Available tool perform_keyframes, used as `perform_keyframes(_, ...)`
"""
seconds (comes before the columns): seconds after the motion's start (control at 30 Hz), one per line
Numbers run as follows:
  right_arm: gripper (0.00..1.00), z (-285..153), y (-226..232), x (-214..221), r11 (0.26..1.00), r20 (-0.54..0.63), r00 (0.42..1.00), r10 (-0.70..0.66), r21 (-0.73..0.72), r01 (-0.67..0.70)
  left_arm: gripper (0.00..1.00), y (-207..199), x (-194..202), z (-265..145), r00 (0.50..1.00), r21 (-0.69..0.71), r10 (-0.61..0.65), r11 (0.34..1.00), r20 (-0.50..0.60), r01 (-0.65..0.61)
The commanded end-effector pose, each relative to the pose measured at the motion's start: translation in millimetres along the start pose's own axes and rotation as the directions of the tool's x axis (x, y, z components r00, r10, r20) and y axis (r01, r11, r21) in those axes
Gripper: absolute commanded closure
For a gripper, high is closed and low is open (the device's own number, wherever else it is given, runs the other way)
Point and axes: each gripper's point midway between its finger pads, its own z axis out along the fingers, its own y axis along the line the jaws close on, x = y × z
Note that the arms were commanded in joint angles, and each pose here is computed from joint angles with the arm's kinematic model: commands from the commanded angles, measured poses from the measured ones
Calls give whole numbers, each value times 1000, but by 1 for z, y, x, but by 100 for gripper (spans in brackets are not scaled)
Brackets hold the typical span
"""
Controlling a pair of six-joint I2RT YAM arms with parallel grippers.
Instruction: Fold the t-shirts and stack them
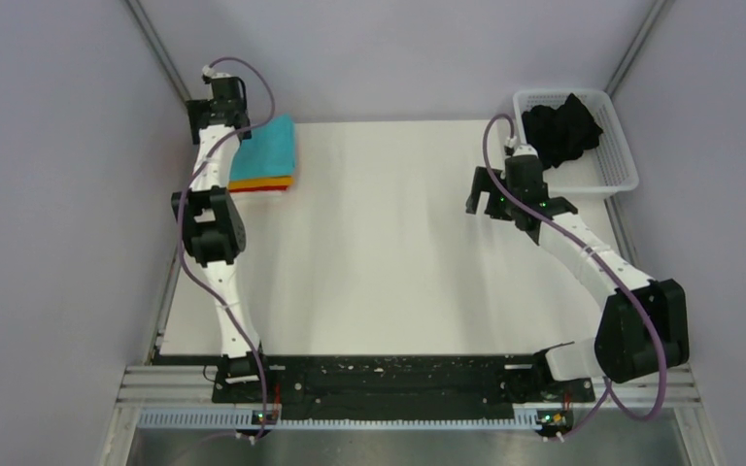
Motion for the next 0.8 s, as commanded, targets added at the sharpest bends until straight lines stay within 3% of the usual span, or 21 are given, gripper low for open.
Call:
perform_keyframes(0.0, 1, -12, 2, -30, 1000, 91, 996, 23, -4, -23, 1, 3, -47, -60, 972, 171, -226, 962, 65, 213)
perform_keyframes(0.17, 1, -22, -7, -27, 999, 119, 992, 35, 25, -38, 1, -15, -43, -120, 942, 364, -336, 877, 2, 312)
perform_keyframes(0.3, 1, -30, -10, -11, 998, 125, 990, 63, 7, -64, 1, -31, 5, -180, 898, 507, -425, 752, -115, 421)
perform_keyframes(0.37, 1, -34, -15, -1, 997, 127, 989, 77, 10, -79, 1, -31, 27, -222, 871, 574, -477, 684, -113, 449)
perform_keyframes(0.47, 1, -38, -28, 14, 994, 143, 985, 92, 48, -100, 1, -33, 84, -262, 861, 599, -498, 659, -107, 456)
perform_keyframes(0.6, 1, -41, -36, 38, 990, 156, 979, 129, 41, -137, 1, -14, 159, -281, 841, 543, -517, 665, -161, 513)
perform_keyframes(0.77, 1, -38, -51, 58, 976, 192, 964, 186, 74, -203, 1, 9, 203, -297, 810, 514, -566, 654, -154, 555)
